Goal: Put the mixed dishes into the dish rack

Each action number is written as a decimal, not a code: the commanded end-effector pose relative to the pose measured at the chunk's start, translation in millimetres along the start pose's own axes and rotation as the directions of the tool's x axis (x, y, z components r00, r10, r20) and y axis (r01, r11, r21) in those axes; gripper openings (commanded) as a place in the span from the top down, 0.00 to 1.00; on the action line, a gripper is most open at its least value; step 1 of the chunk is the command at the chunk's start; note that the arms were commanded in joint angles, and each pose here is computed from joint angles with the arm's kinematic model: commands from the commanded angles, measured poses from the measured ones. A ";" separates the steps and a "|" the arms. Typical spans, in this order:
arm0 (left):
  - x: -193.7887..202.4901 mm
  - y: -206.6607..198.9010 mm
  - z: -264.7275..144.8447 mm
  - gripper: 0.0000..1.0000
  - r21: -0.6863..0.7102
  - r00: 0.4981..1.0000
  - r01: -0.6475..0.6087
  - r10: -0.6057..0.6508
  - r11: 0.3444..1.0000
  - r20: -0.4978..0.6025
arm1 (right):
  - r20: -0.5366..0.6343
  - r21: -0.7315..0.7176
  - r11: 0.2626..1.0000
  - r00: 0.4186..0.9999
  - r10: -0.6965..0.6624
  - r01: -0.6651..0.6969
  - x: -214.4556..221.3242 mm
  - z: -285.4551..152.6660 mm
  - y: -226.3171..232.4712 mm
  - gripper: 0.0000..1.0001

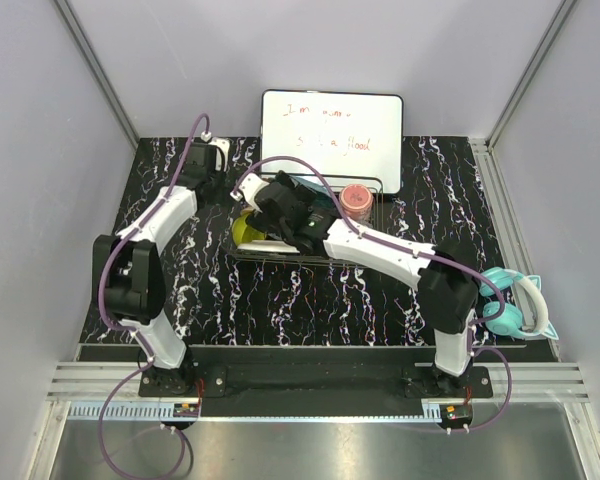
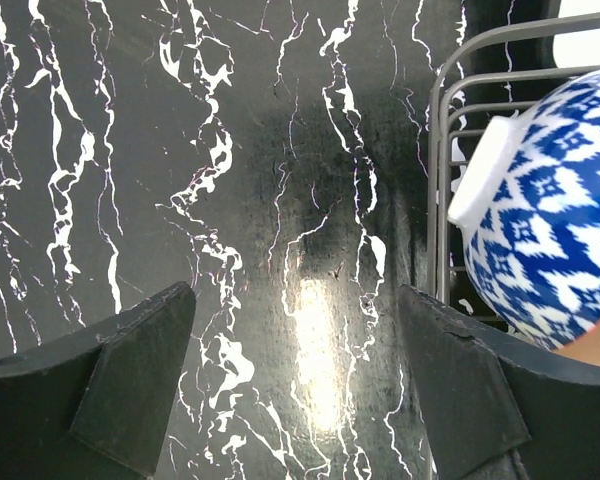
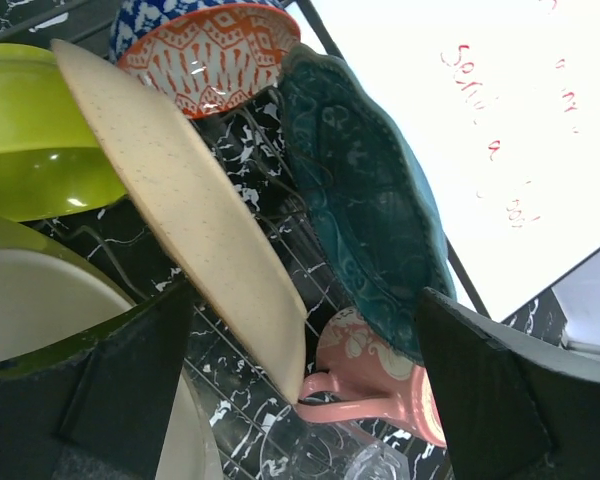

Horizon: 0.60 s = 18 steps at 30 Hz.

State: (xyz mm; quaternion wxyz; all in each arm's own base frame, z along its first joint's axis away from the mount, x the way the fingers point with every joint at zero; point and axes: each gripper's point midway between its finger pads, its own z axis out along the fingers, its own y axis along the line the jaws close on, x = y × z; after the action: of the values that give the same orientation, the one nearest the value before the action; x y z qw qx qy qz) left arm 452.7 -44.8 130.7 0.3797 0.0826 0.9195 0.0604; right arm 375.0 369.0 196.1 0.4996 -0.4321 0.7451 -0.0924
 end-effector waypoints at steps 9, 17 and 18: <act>-23.8 -10.9 -33.0 0.12 0.039 0.997 -0.001 -0.002 0.999 0.079 | 0.106 0.121 0.984 0.988 0.115 -0.128 -38.3 -68.8 -63.6 0.00; -36.2 4.7 -78.1 0.11 0.003 0.988 -0.010 0.010 1.000 0.151 | 0.031 0.184 0.959 0.976 0.216 -0.218 -2.5 -93.8 -83.2 0.00; -37.4 6.9 -87.2 0.11 0.000 0.985 -0.016 0.016 1.000 0.169 | 0.010 0.191 0.941 0.959 0.284 -0.280 9.8 -98.7 -88.7 0.00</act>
State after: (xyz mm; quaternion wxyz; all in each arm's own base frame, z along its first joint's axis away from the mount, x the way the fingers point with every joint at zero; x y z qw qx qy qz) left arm 433.2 -55.0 157.8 0.3885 0.0963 0.9149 0.0530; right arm 355.2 324.3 270.7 0.5410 -0.3554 0.7552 -0.1032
